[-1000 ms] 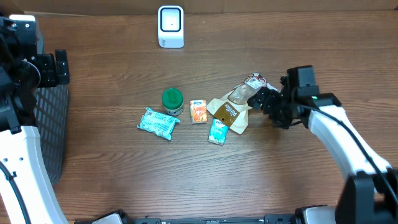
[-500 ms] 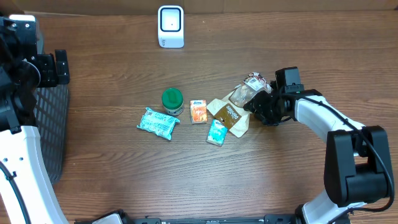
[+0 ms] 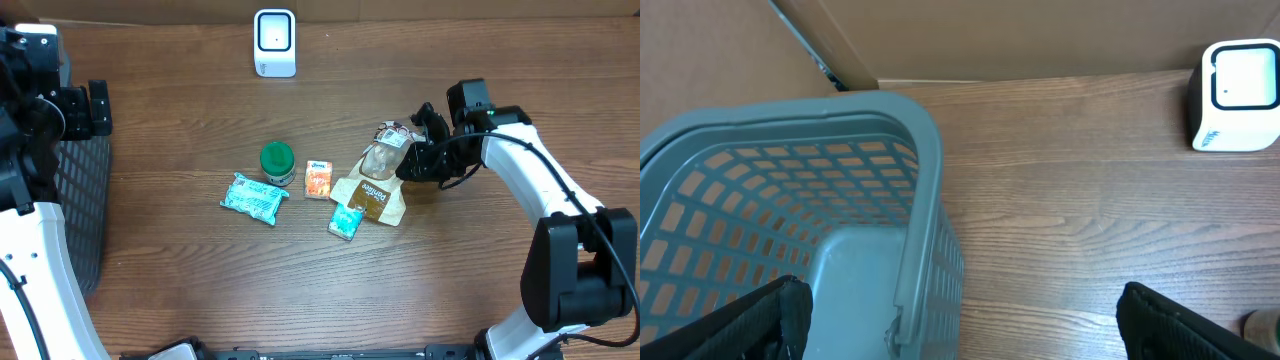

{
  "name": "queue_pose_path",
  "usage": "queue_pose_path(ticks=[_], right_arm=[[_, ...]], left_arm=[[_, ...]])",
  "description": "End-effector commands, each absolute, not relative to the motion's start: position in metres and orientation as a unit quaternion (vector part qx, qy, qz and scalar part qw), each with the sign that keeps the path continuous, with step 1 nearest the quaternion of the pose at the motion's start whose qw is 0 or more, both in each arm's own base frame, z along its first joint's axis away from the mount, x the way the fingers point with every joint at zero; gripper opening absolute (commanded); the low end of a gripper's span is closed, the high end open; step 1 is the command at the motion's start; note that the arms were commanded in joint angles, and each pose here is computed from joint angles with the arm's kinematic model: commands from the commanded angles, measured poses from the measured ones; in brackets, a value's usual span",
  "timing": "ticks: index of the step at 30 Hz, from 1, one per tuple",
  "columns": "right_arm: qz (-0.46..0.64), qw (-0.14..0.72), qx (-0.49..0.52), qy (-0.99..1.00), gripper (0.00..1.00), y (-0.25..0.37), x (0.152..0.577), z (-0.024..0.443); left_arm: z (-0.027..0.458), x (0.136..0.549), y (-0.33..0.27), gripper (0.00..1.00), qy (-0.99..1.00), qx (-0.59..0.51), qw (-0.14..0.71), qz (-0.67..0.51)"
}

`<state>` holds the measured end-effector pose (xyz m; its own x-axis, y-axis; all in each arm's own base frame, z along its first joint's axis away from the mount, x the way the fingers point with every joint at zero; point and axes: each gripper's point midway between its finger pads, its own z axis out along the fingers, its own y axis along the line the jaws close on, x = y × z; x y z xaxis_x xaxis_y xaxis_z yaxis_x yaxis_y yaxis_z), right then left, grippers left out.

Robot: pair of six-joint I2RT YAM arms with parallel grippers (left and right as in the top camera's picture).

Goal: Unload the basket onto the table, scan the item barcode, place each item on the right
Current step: 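Reach the right gripper to the clear snack bag and grasp it, then adjust the right gripper's grip on the snack bag and lift it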

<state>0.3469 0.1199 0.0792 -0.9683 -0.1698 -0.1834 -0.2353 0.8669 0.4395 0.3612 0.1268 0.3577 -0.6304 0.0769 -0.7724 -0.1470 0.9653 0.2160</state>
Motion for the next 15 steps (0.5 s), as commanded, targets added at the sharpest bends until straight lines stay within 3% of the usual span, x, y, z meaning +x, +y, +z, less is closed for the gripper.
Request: queue_pose_path(ticks=[1,2,3,6,15], right_arm=[[0.238,0.085,-0.150,0.956,0.27,0.121,0.349,0.087],[0.243,0.072,-0.087,0.964,0.44,0.121,0.350,0.086],[0.247,0.061,-0.035,0.967,0.53,0.121,0.351,0.085],[0.251,0.017,0.103,0.962,0.68,0.121,0.345,0.075],[0.264,0.004,0.163,0.951,0.70,0.127,0.332,0.037]], left_arm=[[0.366,0.363,0.127,1.00,0.889,-0.011,0.438,0.135],[0.366,0.363,0.127,1.00,0.889,-0.011,0.438,0.135],[0.366,0.363,0.127,0.99,0.889,-0.011,0.438,0.135],[0.366,0.363,0.127,0.99,0.889,-0.011,0.438,0.135],[0.366,0.363,0.127,1.00,0.889,-0.011,0.438,0.135]])
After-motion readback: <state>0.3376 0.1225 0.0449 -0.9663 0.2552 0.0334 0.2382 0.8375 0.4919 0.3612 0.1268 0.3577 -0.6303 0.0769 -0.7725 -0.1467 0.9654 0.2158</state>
